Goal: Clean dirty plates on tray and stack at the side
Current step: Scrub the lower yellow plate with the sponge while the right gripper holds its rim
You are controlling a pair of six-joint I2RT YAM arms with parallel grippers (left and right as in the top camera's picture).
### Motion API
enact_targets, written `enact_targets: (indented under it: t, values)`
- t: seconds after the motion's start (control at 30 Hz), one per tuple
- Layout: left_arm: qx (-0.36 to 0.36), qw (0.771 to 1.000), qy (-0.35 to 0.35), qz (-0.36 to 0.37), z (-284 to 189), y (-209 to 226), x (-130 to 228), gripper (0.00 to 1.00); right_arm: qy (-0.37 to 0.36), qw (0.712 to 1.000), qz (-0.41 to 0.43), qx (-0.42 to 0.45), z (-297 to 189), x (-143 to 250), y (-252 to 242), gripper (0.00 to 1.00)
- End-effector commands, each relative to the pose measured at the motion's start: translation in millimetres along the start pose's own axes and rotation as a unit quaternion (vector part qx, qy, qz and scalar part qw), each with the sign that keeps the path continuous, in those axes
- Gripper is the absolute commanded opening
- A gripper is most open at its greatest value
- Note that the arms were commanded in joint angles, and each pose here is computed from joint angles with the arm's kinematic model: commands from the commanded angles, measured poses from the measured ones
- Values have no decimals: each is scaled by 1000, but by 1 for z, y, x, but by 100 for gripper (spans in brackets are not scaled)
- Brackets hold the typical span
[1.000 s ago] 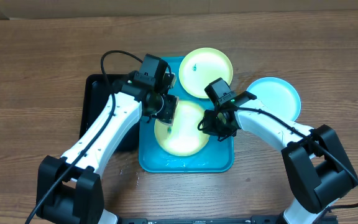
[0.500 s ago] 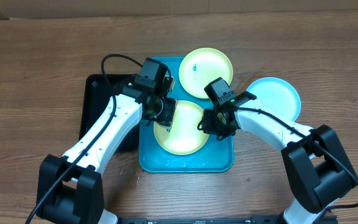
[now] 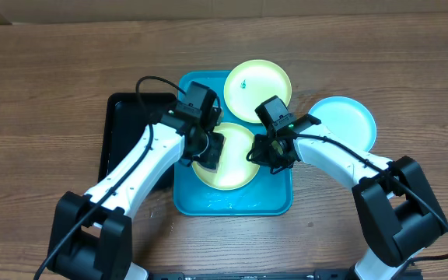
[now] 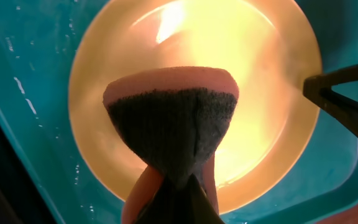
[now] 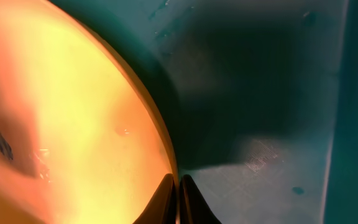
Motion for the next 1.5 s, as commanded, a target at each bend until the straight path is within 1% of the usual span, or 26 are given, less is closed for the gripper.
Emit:
enact_targets:
  t: [0.0,0.1,0.23,0.3,0.43,0.87,1.1,1.17,1.33,1.47]
  values:
    - [8,1000,-1,-4,-1,-8,2,4,-9,999,47,3,-5,-2,0,4]
    - [3,1000,-2,-18,-1,-8,2,4,-10,999,46,3,-5,-3,0,9]
    - [-8,999,-6,-38,-1,-5,1,4,-13,999,45,1,-5,-4,1,13]
    - [-29,999,-17,-42,0,0,-2,4,-13,999,45,1,-5,-3,1,12]
    - [-33,998,-17,-41,5,1,-4,4,-13,999,45,1,-5,-3,1,4]
    - [-47,998,24,-46,52,7,-6,4,-19,999,45,11,-5,-5,-2,4]
    - [-52,996,58,-50,77,11,1,4,-19,999,44,13,-5,-4,-3,4]
    - [-46,996,64,-50,79,10,2,4,-19,999,44,13,-3,-3,-4,4]
    - [16,996,79,-23,78,-4,3,4,-19,999,45,18,-2,-2,-6,4]
    - [43,996,78,-15,70,-10,-3,4,-20,999,44,17,-2,-2,-6,4]
Point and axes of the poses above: each gripper's point midway between its finger pads, its own z axis out along the fingers, its own y axis along the line the jaws close on, x = y × z, the point moved 6 cm from there along -z, back along the fingers, and after that the axes turned 4 degrees about -z, right-handed, at the moved point
